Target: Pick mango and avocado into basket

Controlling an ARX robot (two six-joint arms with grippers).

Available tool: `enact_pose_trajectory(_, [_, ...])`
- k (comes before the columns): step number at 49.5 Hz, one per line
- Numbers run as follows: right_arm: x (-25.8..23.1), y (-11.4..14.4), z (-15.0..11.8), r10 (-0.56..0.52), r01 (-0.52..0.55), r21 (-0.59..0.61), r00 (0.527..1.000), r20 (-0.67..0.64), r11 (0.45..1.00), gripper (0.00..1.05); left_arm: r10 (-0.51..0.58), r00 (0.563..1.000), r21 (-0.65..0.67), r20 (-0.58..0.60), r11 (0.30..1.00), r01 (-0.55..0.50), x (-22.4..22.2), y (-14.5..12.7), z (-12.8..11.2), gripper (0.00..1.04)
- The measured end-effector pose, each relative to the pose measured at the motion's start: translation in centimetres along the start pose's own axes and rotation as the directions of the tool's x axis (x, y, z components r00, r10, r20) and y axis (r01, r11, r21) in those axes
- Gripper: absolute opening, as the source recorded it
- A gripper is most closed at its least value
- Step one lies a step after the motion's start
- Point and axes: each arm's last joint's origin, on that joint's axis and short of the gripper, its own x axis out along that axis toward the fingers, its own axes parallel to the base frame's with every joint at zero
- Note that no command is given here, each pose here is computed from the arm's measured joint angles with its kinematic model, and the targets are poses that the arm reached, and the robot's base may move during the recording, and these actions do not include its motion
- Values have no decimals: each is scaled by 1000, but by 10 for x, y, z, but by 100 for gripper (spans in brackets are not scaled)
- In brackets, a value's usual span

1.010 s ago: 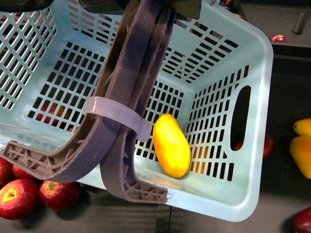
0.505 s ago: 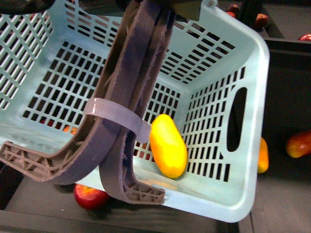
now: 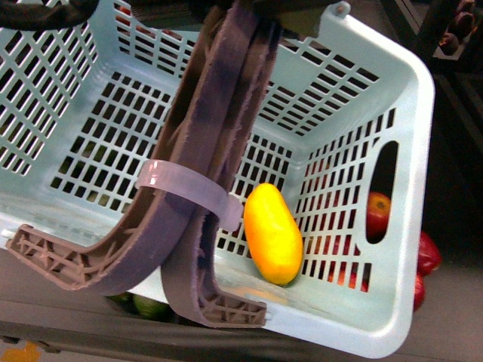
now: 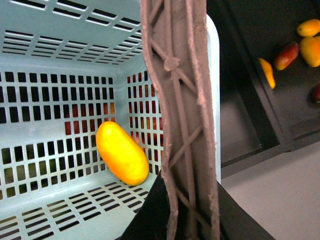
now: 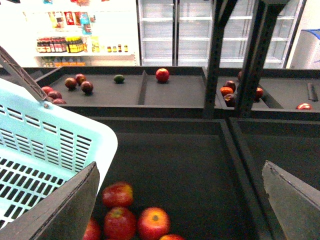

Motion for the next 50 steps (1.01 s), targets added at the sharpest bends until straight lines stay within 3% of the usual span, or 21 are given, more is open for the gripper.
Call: enact_pose_trajectory(50, [0, 0, 0, 8, -8, -1, 1000, -2, 1000, 97, 38, 999, -11, 12, 999, -38, 0, 6, 2, 8])
